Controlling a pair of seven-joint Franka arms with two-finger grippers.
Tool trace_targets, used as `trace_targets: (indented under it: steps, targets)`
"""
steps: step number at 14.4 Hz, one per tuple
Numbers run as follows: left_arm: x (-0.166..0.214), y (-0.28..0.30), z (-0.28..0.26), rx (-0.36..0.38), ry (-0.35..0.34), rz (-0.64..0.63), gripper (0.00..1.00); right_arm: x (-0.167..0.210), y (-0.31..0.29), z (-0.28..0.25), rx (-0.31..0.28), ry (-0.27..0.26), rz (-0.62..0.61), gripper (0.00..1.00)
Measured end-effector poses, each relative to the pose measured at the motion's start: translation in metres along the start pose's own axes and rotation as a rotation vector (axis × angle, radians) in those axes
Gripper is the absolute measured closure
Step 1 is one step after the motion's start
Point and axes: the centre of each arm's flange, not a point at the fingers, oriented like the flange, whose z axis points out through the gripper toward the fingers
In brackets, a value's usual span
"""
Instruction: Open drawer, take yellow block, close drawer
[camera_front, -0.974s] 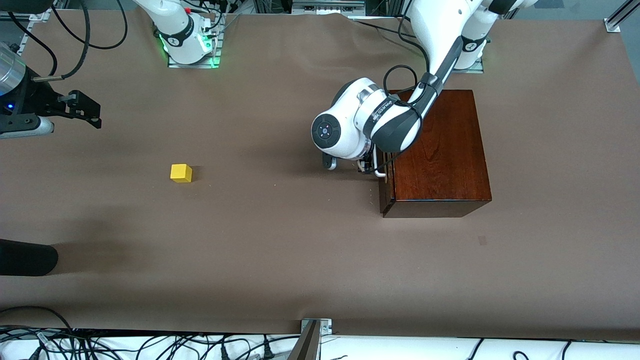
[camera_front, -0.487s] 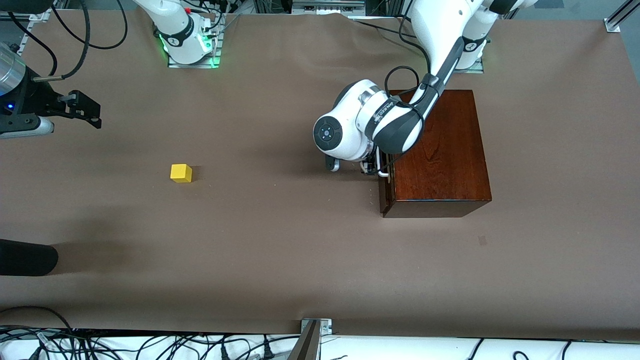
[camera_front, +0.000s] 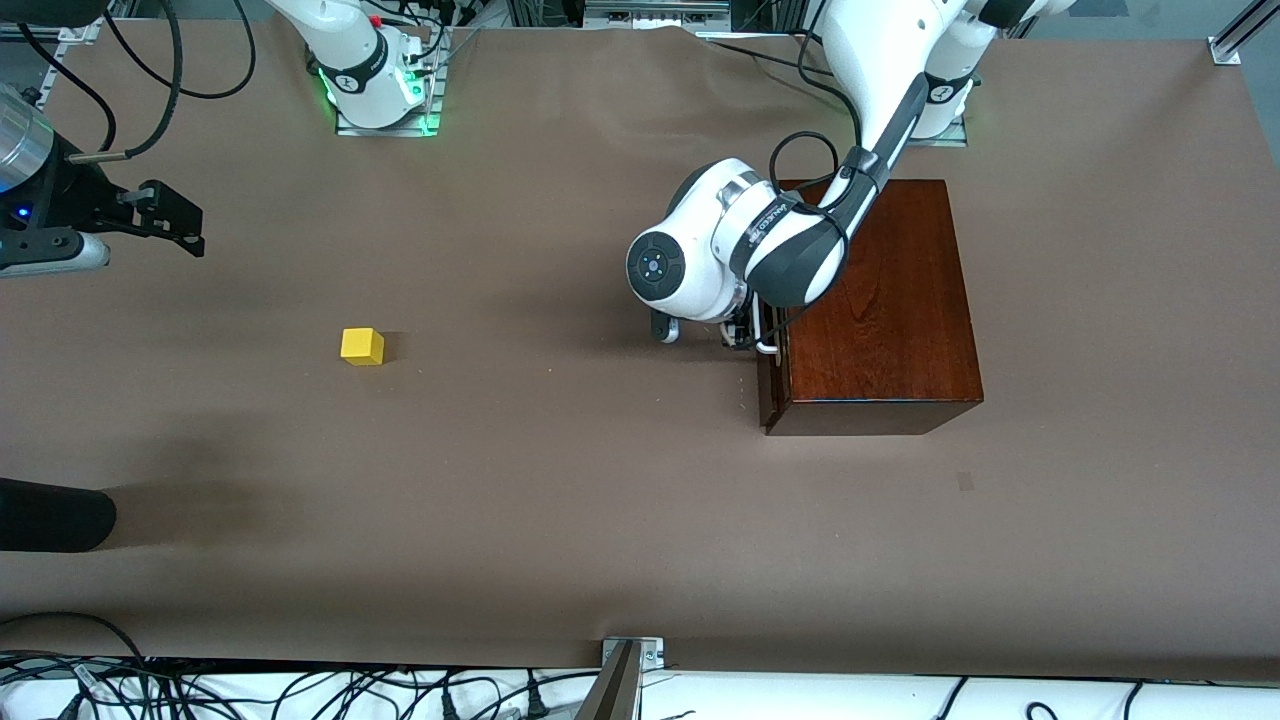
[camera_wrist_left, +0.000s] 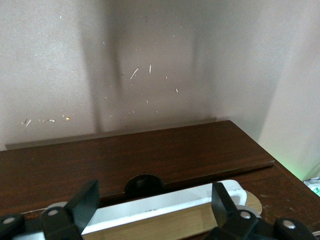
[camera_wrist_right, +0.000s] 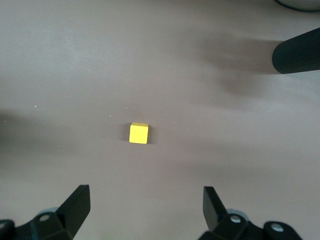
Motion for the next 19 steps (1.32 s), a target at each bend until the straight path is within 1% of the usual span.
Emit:
trace_targets:
  steps: [2, 3, 6, 8, 11, 14, 16, 18, 19]
  targets:
    - [-0.001, 0.004, -0.010, 0.013, 0.013, -0.030, 0.00, 0.000, 0.000, 0.000, 0.000, 0.000, 0.000, 0.00]
    - [-0.002, 0.009, -0.022, 0.022, 0.035, -0.068, 0.00, 0.000, 0.000, 0.000, 0.000, 0.000, 0.000, 0.00]
    - [-0.017, 0.030, -0.086, 0.074, 0.143, -0.236, 0.00, 0.000, 0.000, 0.000, 0.000, 0.000, 0.000, 0.00]
    - [-0.046, 0.040, -0.131, 0.122, 0.210, -0.358, 0.00, 0.000, 0.000, 0.000, 0.000, 0.000, 0.000, 0.00]
    - [-0.114, 0.037, -0.177, 0.147, 0.298, -0.598, 0.00, 0.000, 0.000, 0.000, 0.000, 0.000, -0.001, 0.00]
    - [-0.192, 0.020, -0.193, 0.137, 0.358, -0.794, 0.00, 0.000, 0.000, 0.000, 0.000, 0.000, -0.001, 0.00]
    - [-0.252, 0.009, -0.197, 0.107, 0.403, -0.953, 0.00, 0.000, -0.001, 0.000, 0.000, 0.000, -0.001, 0.00]
    - [-0.313, 0.004, -0.196, 0.059, 0.462, -1.153, 0.00, 0.000, -0.001, 0.000, 0.000, 0.000, -0.002, 0.00]
    - [-0.337, 0.005, -0.195, 0.048, 0.496, -1.255, 0.00, 0.000, -0.001, 0.000, 0.000, -0.001, -0.002, 0.00]
